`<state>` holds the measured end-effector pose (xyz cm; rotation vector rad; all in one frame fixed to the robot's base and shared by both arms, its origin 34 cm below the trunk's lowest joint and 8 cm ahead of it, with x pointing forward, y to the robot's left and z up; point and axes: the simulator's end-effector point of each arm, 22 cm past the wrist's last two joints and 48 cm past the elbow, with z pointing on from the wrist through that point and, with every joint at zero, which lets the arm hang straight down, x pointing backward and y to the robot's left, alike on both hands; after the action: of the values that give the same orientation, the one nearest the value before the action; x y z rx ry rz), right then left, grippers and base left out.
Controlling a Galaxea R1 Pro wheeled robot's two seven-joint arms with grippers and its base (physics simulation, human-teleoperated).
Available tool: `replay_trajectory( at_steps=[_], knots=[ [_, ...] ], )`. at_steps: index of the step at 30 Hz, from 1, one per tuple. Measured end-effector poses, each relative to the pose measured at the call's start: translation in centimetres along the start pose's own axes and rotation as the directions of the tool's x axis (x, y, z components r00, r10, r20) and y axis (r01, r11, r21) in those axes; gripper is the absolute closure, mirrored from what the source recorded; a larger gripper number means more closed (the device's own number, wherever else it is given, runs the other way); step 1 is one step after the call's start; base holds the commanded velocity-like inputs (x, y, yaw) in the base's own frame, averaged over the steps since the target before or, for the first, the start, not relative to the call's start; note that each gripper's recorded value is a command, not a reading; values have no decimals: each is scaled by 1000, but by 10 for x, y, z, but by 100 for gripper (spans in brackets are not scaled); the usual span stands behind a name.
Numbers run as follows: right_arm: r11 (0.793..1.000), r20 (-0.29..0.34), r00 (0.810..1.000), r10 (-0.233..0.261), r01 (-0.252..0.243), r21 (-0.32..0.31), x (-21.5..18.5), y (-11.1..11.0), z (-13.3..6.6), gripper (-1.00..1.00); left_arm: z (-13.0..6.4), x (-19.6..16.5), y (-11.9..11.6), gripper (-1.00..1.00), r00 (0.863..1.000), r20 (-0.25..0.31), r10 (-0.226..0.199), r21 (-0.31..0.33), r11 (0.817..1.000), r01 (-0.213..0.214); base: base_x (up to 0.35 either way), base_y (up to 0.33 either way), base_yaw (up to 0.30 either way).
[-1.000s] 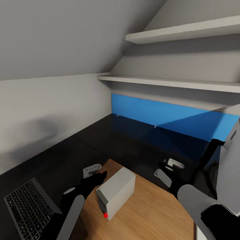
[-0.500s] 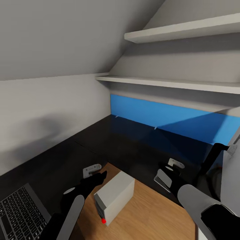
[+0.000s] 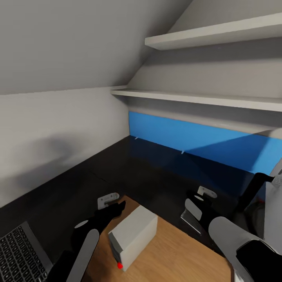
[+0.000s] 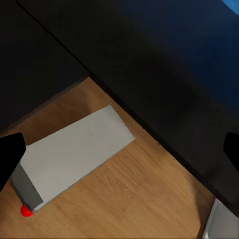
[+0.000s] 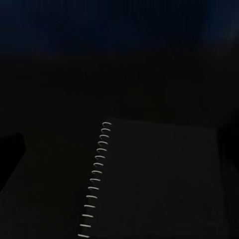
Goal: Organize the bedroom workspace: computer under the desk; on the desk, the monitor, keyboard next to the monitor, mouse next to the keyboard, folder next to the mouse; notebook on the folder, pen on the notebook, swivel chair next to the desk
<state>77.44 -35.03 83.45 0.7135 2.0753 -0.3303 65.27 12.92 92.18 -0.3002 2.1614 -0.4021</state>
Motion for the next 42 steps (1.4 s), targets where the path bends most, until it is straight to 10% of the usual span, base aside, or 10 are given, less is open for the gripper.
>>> replay_trajectory(
  at_steps=[42],
  knots=[
    [1000, 0, 1000, -1, 1, -1, 0, 1, -1, -100, 0, 1, 0, -100, 1000, -3, -2, 0, 1000, 2, 38, -21, 0]
  ],
)
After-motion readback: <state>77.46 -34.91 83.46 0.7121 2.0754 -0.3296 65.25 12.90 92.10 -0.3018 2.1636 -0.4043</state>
